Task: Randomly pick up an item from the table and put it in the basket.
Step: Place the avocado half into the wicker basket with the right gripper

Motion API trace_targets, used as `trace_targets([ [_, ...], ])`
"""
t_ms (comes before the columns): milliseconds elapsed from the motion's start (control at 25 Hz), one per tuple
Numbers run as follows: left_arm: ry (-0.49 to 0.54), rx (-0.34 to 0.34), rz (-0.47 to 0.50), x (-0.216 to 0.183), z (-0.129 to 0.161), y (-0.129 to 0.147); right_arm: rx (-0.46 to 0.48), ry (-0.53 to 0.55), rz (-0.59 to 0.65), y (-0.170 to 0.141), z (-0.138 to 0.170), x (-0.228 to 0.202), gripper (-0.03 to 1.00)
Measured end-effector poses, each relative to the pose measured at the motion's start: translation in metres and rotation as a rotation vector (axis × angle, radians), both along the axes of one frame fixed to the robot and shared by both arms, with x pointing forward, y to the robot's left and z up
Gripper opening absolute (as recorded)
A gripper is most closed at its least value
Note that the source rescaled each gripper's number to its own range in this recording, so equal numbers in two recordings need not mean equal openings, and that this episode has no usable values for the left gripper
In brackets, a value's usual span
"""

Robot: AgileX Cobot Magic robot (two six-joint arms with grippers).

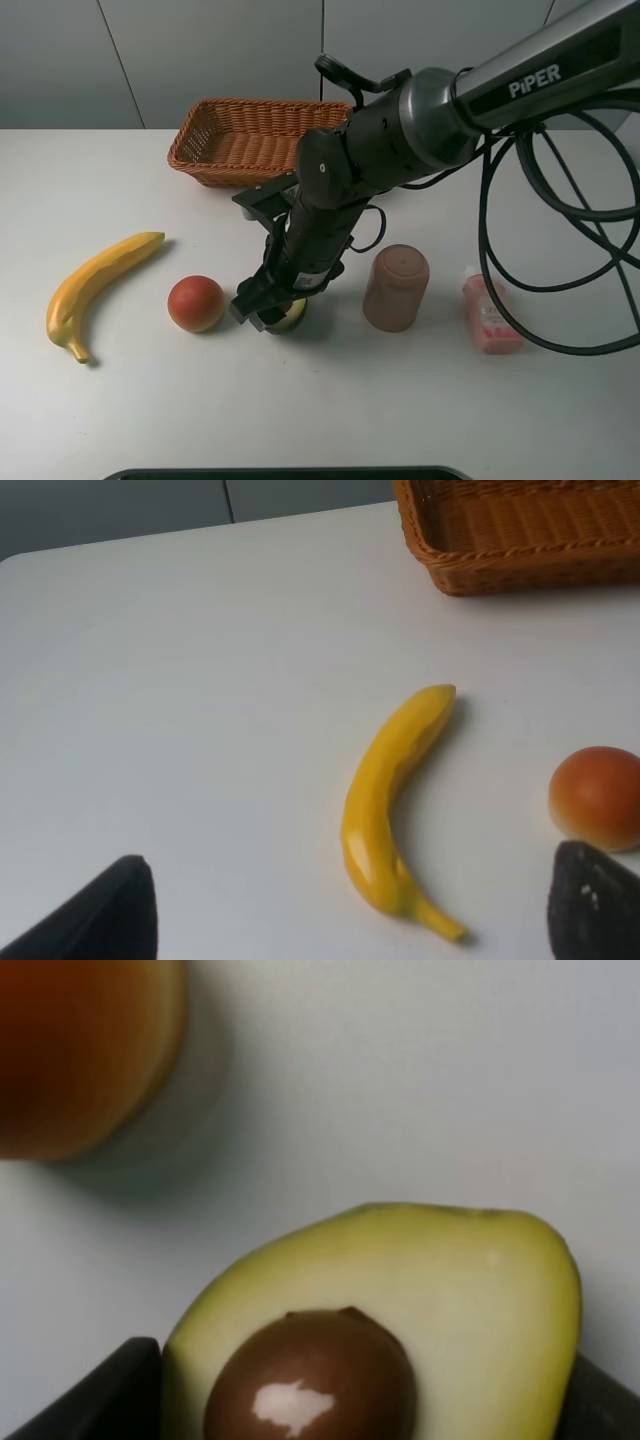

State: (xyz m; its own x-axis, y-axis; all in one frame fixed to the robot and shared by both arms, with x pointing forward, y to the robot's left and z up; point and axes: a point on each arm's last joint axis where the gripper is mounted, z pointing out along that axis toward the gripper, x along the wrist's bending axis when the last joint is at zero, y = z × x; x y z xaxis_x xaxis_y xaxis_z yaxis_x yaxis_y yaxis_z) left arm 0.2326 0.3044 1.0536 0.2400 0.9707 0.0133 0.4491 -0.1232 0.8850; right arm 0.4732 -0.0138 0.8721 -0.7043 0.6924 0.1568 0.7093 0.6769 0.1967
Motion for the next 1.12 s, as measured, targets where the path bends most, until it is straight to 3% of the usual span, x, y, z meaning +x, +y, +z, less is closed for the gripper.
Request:
trace_targets([
  [160, 0.000, 0.000, 0.000, 0.000, 0.000, 0.000, -0.028, 0.009, 0.039, 0.000, 0.009, 0.001, 0.01],
  [280, 0.000, 0.000, 0.000, 0.000, 0.000, 0.000, -0.031, -0.047, 0.093, 0.003, 0.042, 0.008, 0.01],
  [520, 0.000, 0.000, 0.000, 0.000, 0.000, 0.000, 0.042, -0.360, 0.118, -0.001, 0.146, 0.051, 0.01],
  [720, 0.000, 0.000, 0.000, 0.000, 0.000, 0.000, 0.127, -0.665, 0.078, -0.010, 0.192, 0.097, 0.00],
  [880, 0.000, 0.000, 0.000, 0.000, 0.000, 0.000, 0.230, -0.816, 0.053, -0.007, 0.191, 0.123, 0.00],
  [1120, 0.000, 0.000, 0.000, 0.000, 0.000, 0.000, 0.290, -0.873, 0.039, 0.004, 0.132, 0.158, 0.00],
])
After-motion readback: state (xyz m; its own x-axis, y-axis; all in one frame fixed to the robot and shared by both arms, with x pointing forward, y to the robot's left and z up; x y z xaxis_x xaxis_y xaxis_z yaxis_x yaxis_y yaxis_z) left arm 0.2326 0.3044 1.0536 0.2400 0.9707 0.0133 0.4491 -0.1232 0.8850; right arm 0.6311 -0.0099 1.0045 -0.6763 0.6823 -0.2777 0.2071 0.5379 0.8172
